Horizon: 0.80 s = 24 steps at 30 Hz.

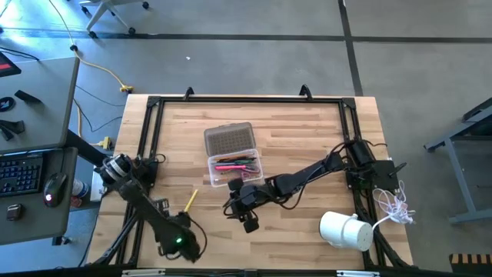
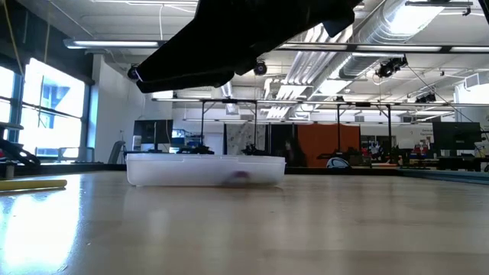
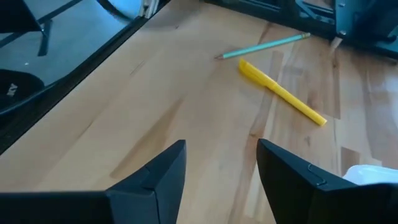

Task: Pick & place school supplies into a supply box
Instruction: Put the blue pencil into the gray supply box

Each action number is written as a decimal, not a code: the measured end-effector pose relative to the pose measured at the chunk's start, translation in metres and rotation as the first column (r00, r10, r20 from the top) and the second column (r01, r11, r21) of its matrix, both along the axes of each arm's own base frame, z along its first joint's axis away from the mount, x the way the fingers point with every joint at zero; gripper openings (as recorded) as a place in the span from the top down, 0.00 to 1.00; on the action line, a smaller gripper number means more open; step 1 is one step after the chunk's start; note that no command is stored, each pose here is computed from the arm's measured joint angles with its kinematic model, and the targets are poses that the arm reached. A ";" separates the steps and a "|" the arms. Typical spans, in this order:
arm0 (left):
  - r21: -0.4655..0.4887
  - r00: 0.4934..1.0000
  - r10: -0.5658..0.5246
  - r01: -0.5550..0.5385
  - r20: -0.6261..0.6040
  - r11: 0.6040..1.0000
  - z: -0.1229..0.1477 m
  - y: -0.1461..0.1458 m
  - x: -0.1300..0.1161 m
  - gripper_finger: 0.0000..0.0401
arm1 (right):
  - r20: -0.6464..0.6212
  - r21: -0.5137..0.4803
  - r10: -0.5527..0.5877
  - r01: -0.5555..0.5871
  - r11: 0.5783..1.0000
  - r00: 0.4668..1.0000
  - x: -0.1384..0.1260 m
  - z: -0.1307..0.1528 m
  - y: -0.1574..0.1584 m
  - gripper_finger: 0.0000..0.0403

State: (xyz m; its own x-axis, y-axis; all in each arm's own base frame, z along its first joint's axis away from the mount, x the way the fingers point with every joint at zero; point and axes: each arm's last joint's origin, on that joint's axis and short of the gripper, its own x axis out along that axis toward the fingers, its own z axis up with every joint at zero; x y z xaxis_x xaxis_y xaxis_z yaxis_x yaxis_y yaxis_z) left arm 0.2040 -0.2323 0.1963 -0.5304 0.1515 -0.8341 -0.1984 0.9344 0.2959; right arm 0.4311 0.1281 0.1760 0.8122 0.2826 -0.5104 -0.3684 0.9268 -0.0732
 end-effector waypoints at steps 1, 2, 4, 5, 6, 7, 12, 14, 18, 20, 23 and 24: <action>-0.030 0.999 -0.023 0.021 -0.046 0.999 -0.006 0.005 0.000 0.53 | -0.004 -0.001 0.003 -0.003 1.000 1.000 0.000 0.000 0.001 0.56; -0.064 0.995 -0.049 0.044 -0.082 0.997 -0.011 0.011 0.000 0.51 | -0.006 -0.003 0.006 -0.006 1.000 1.000 -0.001 -0.001 0.002 0.56; -0.119 0.988 -0.092 0.077 -0.126 0.990 -0.021 0.023 0.002 0.48 | -0.001 -0.014 0.013 -0.013 1.000 1.000 -0.001 0.000 0.002 0.56; -0.145 0.985 -0.111 0.092 -0.133 0.985 -0.026 0.028 0.003 0.47 | 0.002 -0.021 0.017 -0.017 1.000 1.000 -0.001 0.000 0.002 0.56; -0.178 0.983 -0.123 0.098 -0.137 0.979 -0.030 0.032 0.005 0.47 | 0.002 -0.025 0.018 -0.018 1.000 1.000 -0.001 0.000 0.002 0.56; -0.214 0.981 -0.132 0.100 -0.140 0.972 -0.035 0.037 0.007 0.47 | 0.002 -0.025 0.018 -0.018 1.000 1.000 -0.001 -0.001 0.002 0.56; -0.294 0.977 -0.156 0.109 -0.144 0.949 -0.058 0.055 0.006 0.50 | -0.001 -0.026 0.016 -0.016 1.000 1.000 -0.001 -0.001 0.001 0.56; -0.294 0.978 -0.147 0.098 -0.151 0.951 -0.065 0.061 0.004 0.51 | -0.004 -0.027 0.016 -0.016 1.000 1.000 -0.001 -0.001 0.001 0.56; -0.319 0.977 -0.161 0.108 -0.142 0.941 -0.076 0.069 0.001 0.52 | -0.004 -0.027 0.016 -0.016 1.000 1.000 -0.001 -0.001 0.001 0.56; -0.339 0.974 -0.183 0.129 -0.133 0.932 -0.080 0.071 0.000 0.52 | -0.004 -0.027 0.016 -0.016 1.000 1.000 -0.001 -0.001 0.001 0.56; -0.333 0.970 -0.203 0.150 -0.131 0.931 -0.083 0.073 -0.003 0.51 | -0.004 -0.027 0.016 -0.016 1.000 1.000 -0.001 -0.001 0.001 0.56; -0.331 0.970 -0.206 0.154 -0.128 0.931 -0.084 0.073 -0.003 0.51 | -0.004 -0.027 0.016 -0.017 0.999 1.000 -0.001 -0.001 0.001 0.56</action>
State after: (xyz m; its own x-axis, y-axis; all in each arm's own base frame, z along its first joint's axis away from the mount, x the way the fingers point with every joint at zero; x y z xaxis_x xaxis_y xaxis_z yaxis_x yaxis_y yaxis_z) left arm 0.2011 -0.1590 0.1128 -0.6472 -0.0012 -0.7623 0.0071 0.9999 -0.0076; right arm 0.4302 0.1288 0.1752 0.8057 0.2820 -0.5209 -0.3840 0.9182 -0.0970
